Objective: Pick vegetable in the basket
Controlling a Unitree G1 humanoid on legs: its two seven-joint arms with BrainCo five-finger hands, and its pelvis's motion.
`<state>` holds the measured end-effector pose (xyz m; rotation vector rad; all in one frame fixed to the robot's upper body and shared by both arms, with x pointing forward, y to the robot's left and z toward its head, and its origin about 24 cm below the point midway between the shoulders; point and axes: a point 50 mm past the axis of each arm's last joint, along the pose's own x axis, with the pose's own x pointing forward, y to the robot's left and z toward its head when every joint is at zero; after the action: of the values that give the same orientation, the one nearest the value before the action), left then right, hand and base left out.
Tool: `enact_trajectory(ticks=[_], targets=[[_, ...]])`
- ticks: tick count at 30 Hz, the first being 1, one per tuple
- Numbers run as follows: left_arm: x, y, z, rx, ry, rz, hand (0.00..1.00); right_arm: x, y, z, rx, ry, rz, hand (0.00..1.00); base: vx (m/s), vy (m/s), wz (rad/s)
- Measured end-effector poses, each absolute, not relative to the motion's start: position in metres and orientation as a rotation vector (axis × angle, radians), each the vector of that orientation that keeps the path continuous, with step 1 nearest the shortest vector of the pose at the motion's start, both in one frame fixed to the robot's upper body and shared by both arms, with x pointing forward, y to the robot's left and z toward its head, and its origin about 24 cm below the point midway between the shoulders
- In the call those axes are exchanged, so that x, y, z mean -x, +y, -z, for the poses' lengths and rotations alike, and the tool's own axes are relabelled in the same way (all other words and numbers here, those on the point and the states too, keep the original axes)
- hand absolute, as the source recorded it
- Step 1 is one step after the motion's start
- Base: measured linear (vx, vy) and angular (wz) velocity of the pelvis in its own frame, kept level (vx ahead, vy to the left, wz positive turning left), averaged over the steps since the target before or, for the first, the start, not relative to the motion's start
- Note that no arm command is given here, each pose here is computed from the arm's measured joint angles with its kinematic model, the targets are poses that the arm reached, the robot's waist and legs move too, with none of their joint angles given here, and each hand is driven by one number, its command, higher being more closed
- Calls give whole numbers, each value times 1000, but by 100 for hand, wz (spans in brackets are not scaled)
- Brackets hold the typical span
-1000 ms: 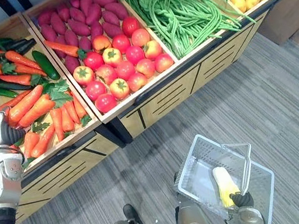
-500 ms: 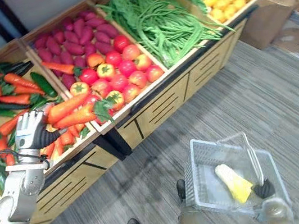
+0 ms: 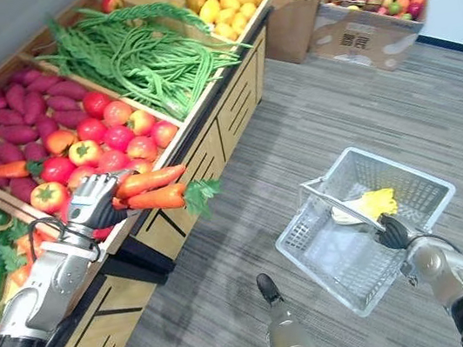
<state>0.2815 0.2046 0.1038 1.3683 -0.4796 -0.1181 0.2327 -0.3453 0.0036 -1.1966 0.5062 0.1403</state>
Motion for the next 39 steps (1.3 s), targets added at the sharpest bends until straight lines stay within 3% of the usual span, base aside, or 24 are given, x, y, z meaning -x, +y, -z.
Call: enact_trajectory(ticks=[11, 18, 39], targets=[[-291, 139, -103, -1294, -634, 354, 100, -260, -284, -37, 1237, 179, -319, 100, 47, -15, -35], [-278, 105, -98, -1206, -713, 489, 100, -271, -268, -76, 1328, -6, -359, 100, 84, 3, -27], [-263, 84, -71, -1200, -692, 701, 100, -261, -194, -116, 1314, -384, -645, 100, 41, -18, -11]])
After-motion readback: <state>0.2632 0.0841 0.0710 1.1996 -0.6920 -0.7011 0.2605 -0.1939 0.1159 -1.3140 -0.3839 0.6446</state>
